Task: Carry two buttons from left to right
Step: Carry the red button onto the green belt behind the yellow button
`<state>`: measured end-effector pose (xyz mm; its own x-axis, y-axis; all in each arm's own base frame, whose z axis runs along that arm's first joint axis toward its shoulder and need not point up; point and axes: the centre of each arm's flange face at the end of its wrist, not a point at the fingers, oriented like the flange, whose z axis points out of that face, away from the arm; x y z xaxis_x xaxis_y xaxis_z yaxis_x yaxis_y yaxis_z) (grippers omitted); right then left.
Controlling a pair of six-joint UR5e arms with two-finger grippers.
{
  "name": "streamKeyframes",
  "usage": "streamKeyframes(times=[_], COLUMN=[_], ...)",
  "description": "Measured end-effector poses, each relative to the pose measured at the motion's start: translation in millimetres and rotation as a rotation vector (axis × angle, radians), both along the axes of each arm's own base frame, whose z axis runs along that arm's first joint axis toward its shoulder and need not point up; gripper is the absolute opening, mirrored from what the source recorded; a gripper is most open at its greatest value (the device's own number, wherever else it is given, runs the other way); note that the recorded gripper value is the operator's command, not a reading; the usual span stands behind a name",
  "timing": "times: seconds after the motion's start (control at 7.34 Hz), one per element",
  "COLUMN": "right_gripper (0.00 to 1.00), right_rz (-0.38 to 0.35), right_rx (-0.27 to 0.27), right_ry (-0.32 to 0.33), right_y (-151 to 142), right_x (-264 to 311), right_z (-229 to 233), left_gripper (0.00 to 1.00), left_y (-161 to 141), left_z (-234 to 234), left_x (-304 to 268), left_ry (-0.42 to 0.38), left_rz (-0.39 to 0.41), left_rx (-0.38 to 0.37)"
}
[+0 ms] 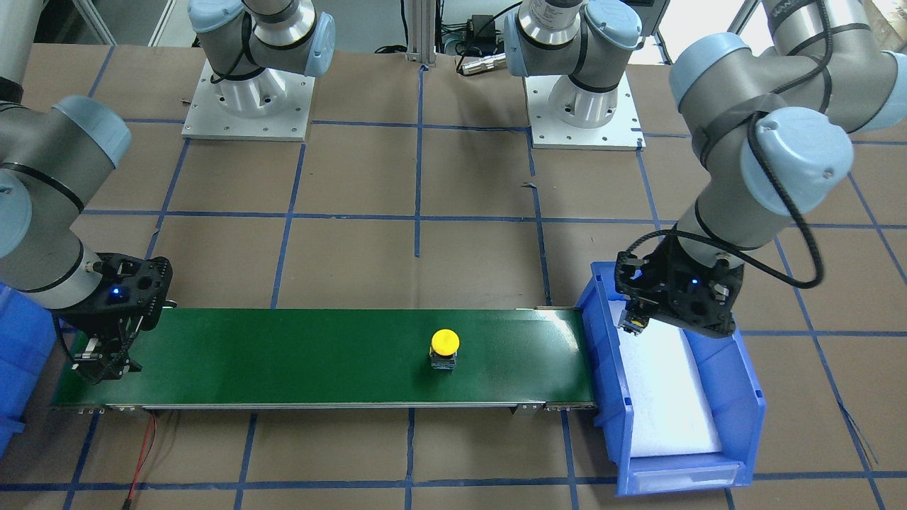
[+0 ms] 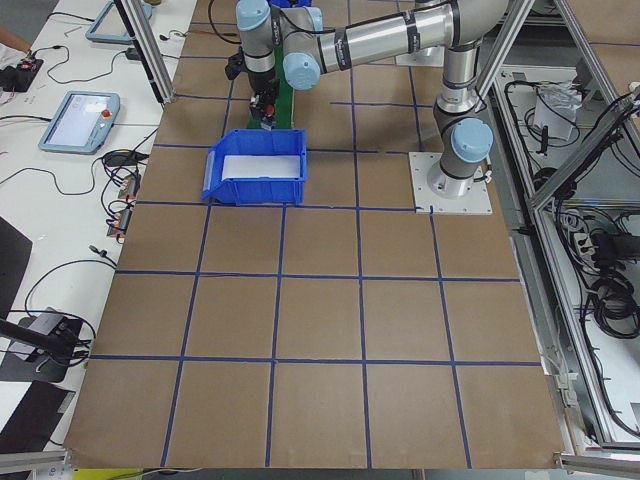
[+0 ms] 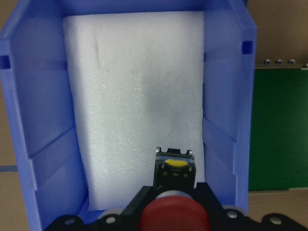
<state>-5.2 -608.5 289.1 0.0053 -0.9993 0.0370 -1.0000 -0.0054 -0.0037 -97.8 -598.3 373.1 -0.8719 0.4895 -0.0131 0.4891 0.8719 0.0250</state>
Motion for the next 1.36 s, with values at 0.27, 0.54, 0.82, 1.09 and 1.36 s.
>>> streamKeyframes(times=[0.27, 0.54, 0.82, 1.09, 1.36], right_gripper=[0.99, 1.00, 1.00, 1.00, 1.00], right_rz=[0.000, 0.000, 0.000, 0.000, 0.000], right_rx=[-0.001, -0.001, 0.000, -0.001, -0.003], right_ry=[0.001, 0.002, 0.004, 0.004, 0.004], right_y=[0, 0, 0, 0, -1], right_x=[1, 1, 1, 1, 1], right_z=[0, -1, -1, -1, 0], left_gripper=[0.30, 0.30, 0.30, 0.30, 0.69], left_y=[1, -8, -18, -27, -33], left_z=[-6, -21, -50, -85, -97], left_x=[-36, -50, -75, -95, -96], left_ry=[-0.015, -0.019, -0.017, -0.016, -0.024], left_rz=[-0.286, -0.544, -0.728, -0.862, -0.933], left_rx=[-0.006, -0.020, -0.026, -0.020, -0.021])
